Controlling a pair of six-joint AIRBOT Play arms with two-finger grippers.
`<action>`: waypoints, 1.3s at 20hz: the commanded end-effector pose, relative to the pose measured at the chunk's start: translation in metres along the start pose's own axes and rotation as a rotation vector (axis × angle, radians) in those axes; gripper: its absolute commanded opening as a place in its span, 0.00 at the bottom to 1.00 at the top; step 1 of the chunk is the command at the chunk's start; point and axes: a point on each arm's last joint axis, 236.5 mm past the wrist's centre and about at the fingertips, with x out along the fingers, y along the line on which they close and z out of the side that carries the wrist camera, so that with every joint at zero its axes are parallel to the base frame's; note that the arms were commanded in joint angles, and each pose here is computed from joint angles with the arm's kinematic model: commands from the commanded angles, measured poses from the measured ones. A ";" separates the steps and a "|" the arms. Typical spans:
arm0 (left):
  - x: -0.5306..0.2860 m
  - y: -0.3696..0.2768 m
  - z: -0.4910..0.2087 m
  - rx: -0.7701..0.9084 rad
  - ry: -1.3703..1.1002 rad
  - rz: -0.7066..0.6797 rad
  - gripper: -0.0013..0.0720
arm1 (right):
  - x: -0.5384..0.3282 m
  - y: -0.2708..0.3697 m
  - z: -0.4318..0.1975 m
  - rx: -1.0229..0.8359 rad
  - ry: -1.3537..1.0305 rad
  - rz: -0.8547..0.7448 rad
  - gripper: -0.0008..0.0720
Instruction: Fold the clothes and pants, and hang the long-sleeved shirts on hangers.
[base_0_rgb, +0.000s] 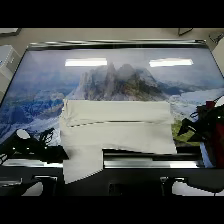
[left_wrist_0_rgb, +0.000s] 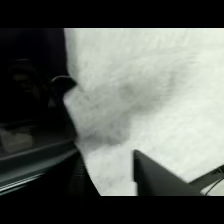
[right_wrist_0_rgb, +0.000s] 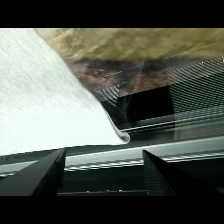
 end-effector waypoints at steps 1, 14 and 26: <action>0.011 -0.003 0.001 -0.006 -0.008 0.013 0.18 | 0.007 -0.002 -0.007 0.003 0.013 -0.004 0.80; 0.008 -0.004 0.002 0.007 -0.022 0.016 0.06 | 0.090 -0.002 -0.028 0.007 0.038 0.054 0.80; -0.117 -0.067 0.095 0.162 -0.375 0.047 0.05 | -0.011 0.052 0.019 -0.060 -0.174 0.217 0.06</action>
